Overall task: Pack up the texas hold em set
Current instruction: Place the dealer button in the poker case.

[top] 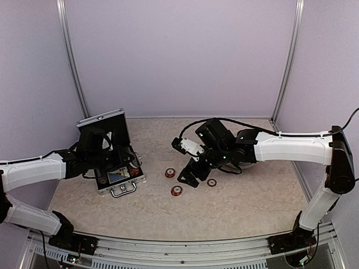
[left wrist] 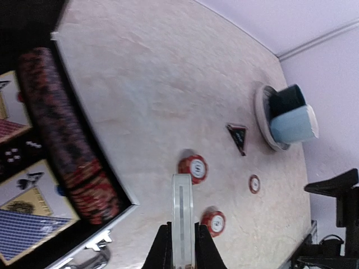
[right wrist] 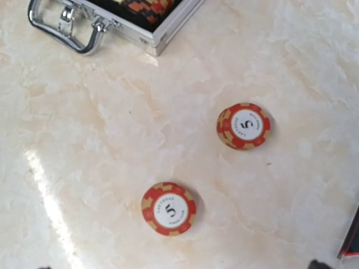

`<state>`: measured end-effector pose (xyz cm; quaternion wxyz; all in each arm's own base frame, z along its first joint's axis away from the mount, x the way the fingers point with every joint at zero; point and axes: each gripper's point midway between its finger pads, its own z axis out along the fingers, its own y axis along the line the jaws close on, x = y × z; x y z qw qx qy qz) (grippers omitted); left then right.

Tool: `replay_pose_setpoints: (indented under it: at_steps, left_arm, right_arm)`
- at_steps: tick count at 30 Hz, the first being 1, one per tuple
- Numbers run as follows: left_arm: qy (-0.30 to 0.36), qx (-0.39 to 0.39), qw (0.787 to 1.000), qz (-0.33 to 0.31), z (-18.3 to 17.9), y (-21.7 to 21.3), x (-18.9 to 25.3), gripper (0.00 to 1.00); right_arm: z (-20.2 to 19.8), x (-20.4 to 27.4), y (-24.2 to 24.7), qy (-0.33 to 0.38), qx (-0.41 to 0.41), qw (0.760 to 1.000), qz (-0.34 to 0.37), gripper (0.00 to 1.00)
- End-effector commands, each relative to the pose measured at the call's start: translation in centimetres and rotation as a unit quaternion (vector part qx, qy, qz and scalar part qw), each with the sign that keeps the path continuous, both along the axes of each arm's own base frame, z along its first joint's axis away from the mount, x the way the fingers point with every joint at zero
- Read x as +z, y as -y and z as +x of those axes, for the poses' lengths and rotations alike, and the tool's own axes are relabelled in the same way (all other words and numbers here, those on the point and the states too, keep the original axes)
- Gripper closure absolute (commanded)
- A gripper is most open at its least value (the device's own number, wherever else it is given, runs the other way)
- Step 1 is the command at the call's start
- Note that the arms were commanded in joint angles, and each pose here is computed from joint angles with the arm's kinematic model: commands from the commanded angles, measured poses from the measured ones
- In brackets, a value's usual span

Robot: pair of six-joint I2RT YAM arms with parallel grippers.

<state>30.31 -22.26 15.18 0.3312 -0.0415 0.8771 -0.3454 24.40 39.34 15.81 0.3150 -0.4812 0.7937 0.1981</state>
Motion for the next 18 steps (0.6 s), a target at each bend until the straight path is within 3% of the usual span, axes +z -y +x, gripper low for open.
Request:
replay_pose_setpoints:
  at_steps: [1, 7, 18]
  left_arm:
    - [0.005, 0.077, 0.995, 0.064, 0.6, -5.7, -1.6, 1.0]
    - [0.012, 0.126, 0.988, 0.092, 1.4, -8.6, -2.4, 1.0]
    - [-0.034, 0.107, 0.992, 0.061, 1.1, -8.4, -5.6, 0.98]
  right_arm:
    - [-0.1, 0.2, -0.1, 0.016, 0.01, 1.0, -0.002, 0.01]
    - [0.1, -0.4, 0.0, 0.015, 0.008, 1.0, -0.01, 0.01]
    - [0.3, -1.4, 0.8, 0.016, -0.002, 1.0, -0.021, 0.01]
